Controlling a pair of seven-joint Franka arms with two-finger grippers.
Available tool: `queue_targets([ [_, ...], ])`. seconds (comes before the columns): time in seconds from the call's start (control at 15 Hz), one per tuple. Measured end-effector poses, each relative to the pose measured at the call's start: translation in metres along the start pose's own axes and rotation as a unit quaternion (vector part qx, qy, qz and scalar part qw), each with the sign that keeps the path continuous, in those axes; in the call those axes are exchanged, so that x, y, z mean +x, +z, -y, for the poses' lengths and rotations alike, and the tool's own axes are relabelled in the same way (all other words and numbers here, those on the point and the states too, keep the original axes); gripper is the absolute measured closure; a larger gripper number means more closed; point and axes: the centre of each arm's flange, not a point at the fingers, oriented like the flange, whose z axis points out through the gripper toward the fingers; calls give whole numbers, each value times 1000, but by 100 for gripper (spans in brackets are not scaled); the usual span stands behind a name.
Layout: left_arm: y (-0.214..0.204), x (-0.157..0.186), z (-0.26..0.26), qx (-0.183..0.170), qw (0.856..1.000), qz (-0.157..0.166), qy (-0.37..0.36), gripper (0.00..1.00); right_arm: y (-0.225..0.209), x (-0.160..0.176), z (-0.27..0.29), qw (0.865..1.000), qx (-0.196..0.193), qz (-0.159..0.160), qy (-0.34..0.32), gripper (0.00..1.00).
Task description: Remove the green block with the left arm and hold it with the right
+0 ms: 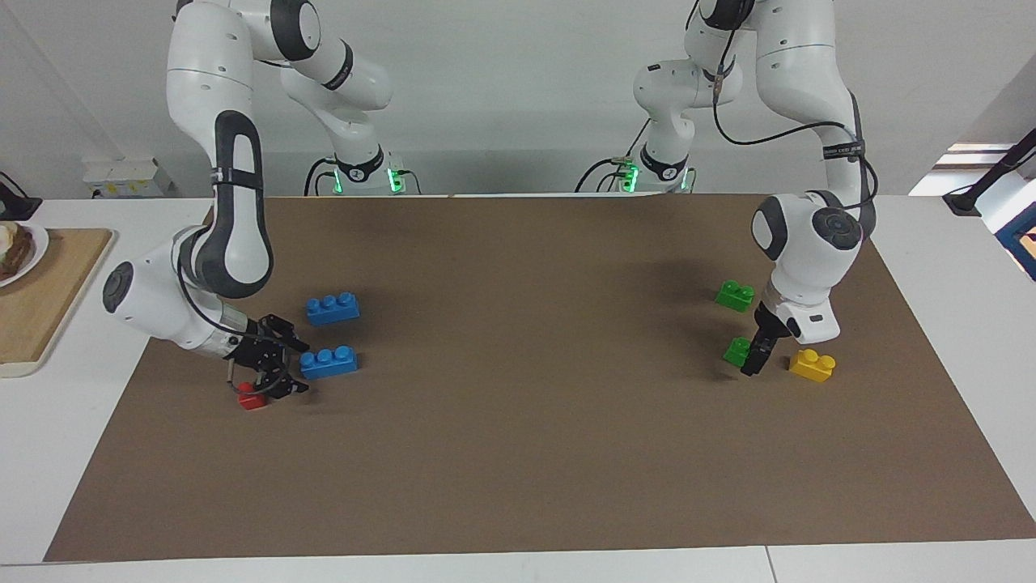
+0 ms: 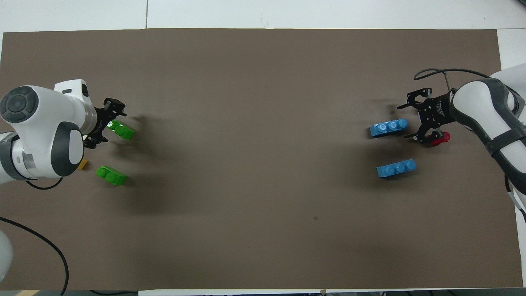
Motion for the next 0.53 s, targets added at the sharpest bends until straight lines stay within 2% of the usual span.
queue_targets([
  [0.33, -67, 4, -17, 11, 1000, 7, 24, 0, -69, -31, 4, 999, 22, 0, -26, 0],
  [0.53, -103, 2, -20, 8, 995, 2, 97, 0, -130, -47, -8, 998, 30, -4, -50, 0],
])
